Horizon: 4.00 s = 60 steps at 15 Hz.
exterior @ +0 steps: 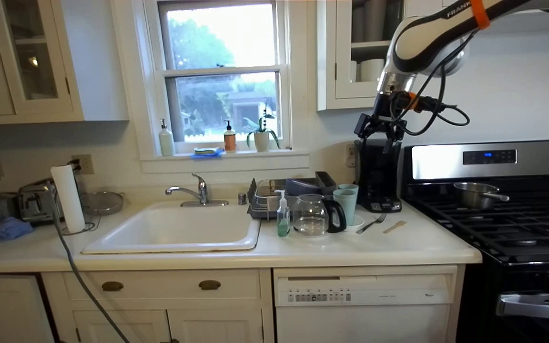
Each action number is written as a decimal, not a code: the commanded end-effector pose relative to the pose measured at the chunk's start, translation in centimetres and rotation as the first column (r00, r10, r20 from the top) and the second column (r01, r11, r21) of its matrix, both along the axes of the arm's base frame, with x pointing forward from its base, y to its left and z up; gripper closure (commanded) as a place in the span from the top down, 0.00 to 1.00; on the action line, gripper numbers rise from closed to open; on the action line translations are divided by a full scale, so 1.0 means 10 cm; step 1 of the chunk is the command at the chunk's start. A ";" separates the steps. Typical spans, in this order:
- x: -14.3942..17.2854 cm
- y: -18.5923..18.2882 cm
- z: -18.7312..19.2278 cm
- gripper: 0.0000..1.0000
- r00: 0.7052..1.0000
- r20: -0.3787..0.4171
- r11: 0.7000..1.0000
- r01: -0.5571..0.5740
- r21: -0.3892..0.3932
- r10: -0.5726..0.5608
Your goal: Remove the stacked cups from the white bowl then unstack them.
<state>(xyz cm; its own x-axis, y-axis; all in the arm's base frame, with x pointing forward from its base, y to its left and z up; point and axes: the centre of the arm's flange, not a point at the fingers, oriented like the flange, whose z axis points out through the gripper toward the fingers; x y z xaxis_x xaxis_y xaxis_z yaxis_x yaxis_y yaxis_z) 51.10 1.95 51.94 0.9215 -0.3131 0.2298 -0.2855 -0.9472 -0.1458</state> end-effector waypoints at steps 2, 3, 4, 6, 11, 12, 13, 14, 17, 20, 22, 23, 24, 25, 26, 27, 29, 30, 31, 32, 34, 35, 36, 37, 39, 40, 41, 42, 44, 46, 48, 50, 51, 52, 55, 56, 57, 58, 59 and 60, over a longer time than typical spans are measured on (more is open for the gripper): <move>0.44 -0.23 -0.37 1.00 0.970 0.009 0.969 0.240 0.059 -0.241; 0.50 -0.28 -0.43 1.00 0.956 0.016 0.955 0.290 0.067 -0.292; 0.56 -0.31 -0.49 1.00 0.940 0.018 0.938 0.339 0.078 -0.341; 0.68 -0.38 -0.62 1.00 0.898 0.029 0.896 0.435 0.091 -0.439; 0.63 -0.44 -0.77 1.00 0.893 0.035 0.892 0.445 0.081 -0.448; 0.63 -0.44 -0.76 1.00 0.894 0.036 0.893 0.443 0.081 -0.447; 0.62 -0.44 -0.75 1.00 0.894 0.038 0.893 0.442 0.082 -0.446; 0.62 -0.44 -0.74 1.00 0.894 0.040 0.893 0.442 0.083 -0.446; 0.88 -0.50 -0.92 1.00 0.878 0.043 0.876 0.470 0.104 -0.476; 1.06 -0.58 -1.13 1.00 0.859 0.035 0.857 0.505 0.102 -0.511; 1.18 -0.64 -1.27 1.00 0.847 0.023 0.844 0.527 0.106 -0.531; 1.23 -0.67 -1.34 1.00 0.839 0.023 0.836 0.539 0.105 -0.544; 1.29 -0.69 -1.41 1.00 0.833 0.021 0.830 0.549 0.104 -0.553; 1.34 -0.71 -1.46 1.00 0.826 0.023 0.823 0.558 0.105 -0.563; 1.38 -0.72 -1.51 0.97 0.819 0.018 0.815 0.569 0.108 -0.574; 1.42 -0.73 -1.55 0.90 0.812 0.012 0.808 0.579 0.109 -0.583; 1.49 -0.73 -1.62 0.81 0.804 0.011 0.799 0.589 0.118 -0.594; 1.52 -0.73 -1.63 0.71 0.802 0.001 0.796 0.593 0.123 -0.597; 1.55 -0.73 -1.65 0.67 0.796 0.001 0.790 0.600 0.125 -0.605; 1.57 -0.73 -1.67 0.64 0.792 0.001 0.786 0.605 0.128 -0.610; 1.61 -0.74 -1.69 0.58 0.785 -0.006 0.777 0.615 0.132 -0.620; 1.62 -0.74 -1.71 0.57 0.782 -0.006 0.774 0.619 0.130 -0.624; 1.63 -0.75 -1.71 0.51 0.778 -0.005 0.771 0.623 0.130 -0.628; 1.64 -0.75 -1.72 0.47 0.776 -0.007 0.769 0.626 0.127 -0.630; 1.63 -0.77 -1.72 0.28 0.771 -0.008 0.764 0.633 0.124 -0.637; 1.62 -0.77 -1.71 0.21 0.769 -0.009 0.763 0.635 0.121 -0.639; 1.61 -0.77 -1.69 0.15 0.767 -0.011 0.760 0.638 0.121 -0.642; 1.58 -0.77 -1.67 0.06 0.766 -0.016 0.760 0.639 0.120 -0.642; 1.53 -0.75 -1.62 0.02 0.767 -0.035 0.759 0.640 0.120 -0.641; 1.48 -0.74 -1.59 0.00 0.768 -0.061 0.760 0.640 0.113 -0.637; 1.43 -0.72 -1.56 0.03 0.769 -0.081 0.761 0.640 0.104 -0.635; 1.38 -0.72 -1.50 0.03 0.769 -0.089 0.762 0.640 0.103 -0.633; 1.35 -0.71 -1.45 0.03 0.770 -0.085 0.763 0.638 0.103 -0.633; 1.34 -0.70 -1.39 0.03 0.771 -0.082 0.763 0.637 0.107 -0.632; 1.27 -0.68 -1.14 0.02 0.778 -0.055 0.769 0.627 0.126 -0.625; 1.26 -0.68 -1.06 0.02 0.779 -0.046 0.770 0.625 0.129 -0.625; 1.22 -0.69 -0.97 0.02 0.779 -0.033 0.770 0.625 0.126 -0.627; 1.19 -0.73 -0.90 0.02 0.776 -0.017 0.769 0.628 0.120 -0.631; 1.14 -0.80 -0.81 0.02 0.768 0.008 0.764 0.636 0.108 -0.640; 1.08 -0.89 -0.73 0.02 0.761 0.026 0.759 0.643 0.103 -0.648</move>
<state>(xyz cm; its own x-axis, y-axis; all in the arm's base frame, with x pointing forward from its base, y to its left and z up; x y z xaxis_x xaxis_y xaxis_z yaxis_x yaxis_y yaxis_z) 64.48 -5.69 41.93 0.5171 -0.8372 0.1779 -0.7974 -0.5468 -0.2553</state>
